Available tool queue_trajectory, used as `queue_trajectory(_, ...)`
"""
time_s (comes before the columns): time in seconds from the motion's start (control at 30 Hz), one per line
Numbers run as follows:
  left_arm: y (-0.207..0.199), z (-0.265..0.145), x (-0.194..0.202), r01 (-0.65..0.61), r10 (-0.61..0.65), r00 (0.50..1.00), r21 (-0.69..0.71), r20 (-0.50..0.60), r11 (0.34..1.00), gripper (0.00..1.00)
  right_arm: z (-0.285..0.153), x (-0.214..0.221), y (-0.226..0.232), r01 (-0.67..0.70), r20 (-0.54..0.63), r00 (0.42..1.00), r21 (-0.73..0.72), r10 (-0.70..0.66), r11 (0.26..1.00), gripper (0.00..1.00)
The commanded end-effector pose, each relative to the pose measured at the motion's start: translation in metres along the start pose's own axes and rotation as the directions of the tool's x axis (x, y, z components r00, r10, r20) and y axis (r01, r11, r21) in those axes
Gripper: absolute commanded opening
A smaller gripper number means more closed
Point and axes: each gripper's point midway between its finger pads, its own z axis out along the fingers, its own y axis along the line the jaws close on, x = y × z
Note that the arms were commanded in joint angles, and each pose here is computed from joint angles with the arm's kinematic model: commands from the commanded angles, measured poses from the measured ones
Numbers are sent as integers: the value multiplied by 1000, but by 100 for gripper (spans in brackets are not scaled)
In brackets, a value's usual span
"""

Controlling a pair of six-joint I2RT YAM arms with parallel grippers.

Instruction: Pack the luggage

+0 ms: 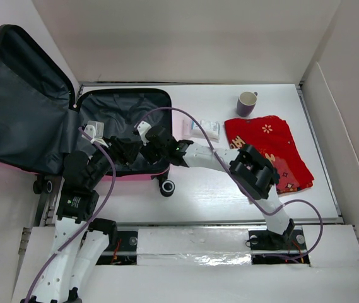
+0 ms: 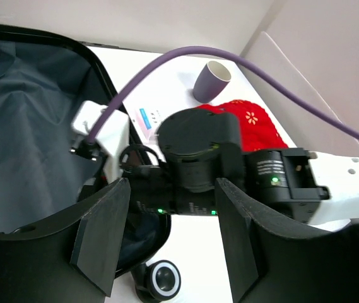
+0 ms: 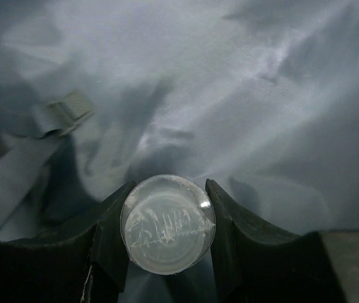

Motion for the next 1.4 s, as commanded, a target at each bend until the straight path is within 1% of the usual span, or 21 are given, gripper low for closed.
queue_trajectory(0.0, -15, -4, -23, -35, 32, 997, 37, 66, 999, 53, 2, -41, -13, 34, 76, 996, 92, -41, 995, 54)
queue_trajectory(0.23, -13, -4, -23, -34, 32, 997, 31, 64, 999, 53, 6, -87, -69, 3, 158, 987, 220, -38, 975, 82)
queue_trajectory(0.43, -12, -1, -21, -31, 29, 998, 29, 56, 999, 53, -29, -151, -101, -36, 304, 951, 298, -59, 954, 82)
queue_trajectory(0.53, -11, -1, -21, -32, 30, 998, 23, 57, 999, 53, -64, -183, -122, -77, 397, 915, 339, -69, 938, 81)
queue_trajectory(0.57, -11, -1, -21, -31, 30, 998, 22, 56, 999, 53, -67, -173, -132, -86, 392, 918, 353, -64, 932, 79)
queue_trajectory(0.63, -10, -1, -21, -32, 31, 998, 19, 56, 999, 53, -101, -182, -142, -118, 435, 899, 357, -53, 927, 65)
queue_trajectory(0.67, -10, -1, -21, -32, 31, 998, 19, 56, 999, 53, -100, -153, -148, -125, 405, 914, 352, -31, 928, 55)
queue_trajectory(0.7, -10, -1, -21, -32, 31, 998, 20, 55, 999, 53, -107, -144, -149, -126, 406, 913, 343, -27, 931, 31)
queue_trajectory(0.73, -10, -1, -21, -32, 31, 998, 22, 54, 999, 53, -134, -151, -152, -139, 445, 895, 336, -27, 932, 22)
queue_trajectory(0.77, -11, -1, -21, -32, 31, 998, 23, 54, 999, 53, -139, -140, -155, -149, 445, 895, 332, -15, 931, 16)
queue_trajectory(0.8, -12, -1, -20, -32, 30, 998, 32, 51, 999, 52, -136, -105, -163, -148, 386, 922, 338, 7, 929, 6)
queue_trajectory(0.83, -12, 0, -21, -31, 29, 998, 35, 51, 999, 51, -146, -100, -165, -149, 380, 925, 334, 12, 931, 1)
queue_trajectory(0.87, -13, 1, -20, -29, 27, 998, 39, 48, 999, 50, -144, -82, -163, -133, 328, 944, 317, 23, 939, 0)
queue_trajectory(0.93, -14, 2, -19, -27, 25, 999, 47, 42, 999, 48, -138, -64, -134, -65, 274, 962, 174, 15, 983, 0)
queue_trajectory(1.03, -11, 2, -19, -24, 23, 999, 39, 43, 999, 47, -141, -72, -89, 4, 278, 960, 66, -23, 998, 0)
queue_trajectory(1.1, -10, 1, -20, -27, 25, 998, 32, 49, 999, 46, -145, -73, -110, -34, 283, 959, 181, -19, 983, 0)
queue_trajectory(1.17, -10, 0, -20, -29, 28, 998, 29, 54, 999, 45, -145, -55, -157, -121, 263, 964, 286, 43, 951, 0)
queue_trajectory(1.2, -9, 0, -20, -29, 27, 998, 27, 54, 999, 45, -141, -39, -177, -160, 236, 968, 340, 81, 927, 15)
queue_trajectory(1.27, -10, -1, -21, -31, 29, 998, 30, 58, 999, 45, -142, -6, -217, -235, 204, 965, 410, 163, 881, 37)
queue_trajectory(1.3, -11, -1, -21, -32, 30, 998, 35, 57, 999, 45, -141, 5, -229, -253, 200, 963, 443, 180, 860, 55)
queue_trajectory(1.37, -12, -1, -21, -30, 28, 998, 39, 55, 999, 45, -132, 31, -244, -257, 159, 966, 474, 206, 842, 63)
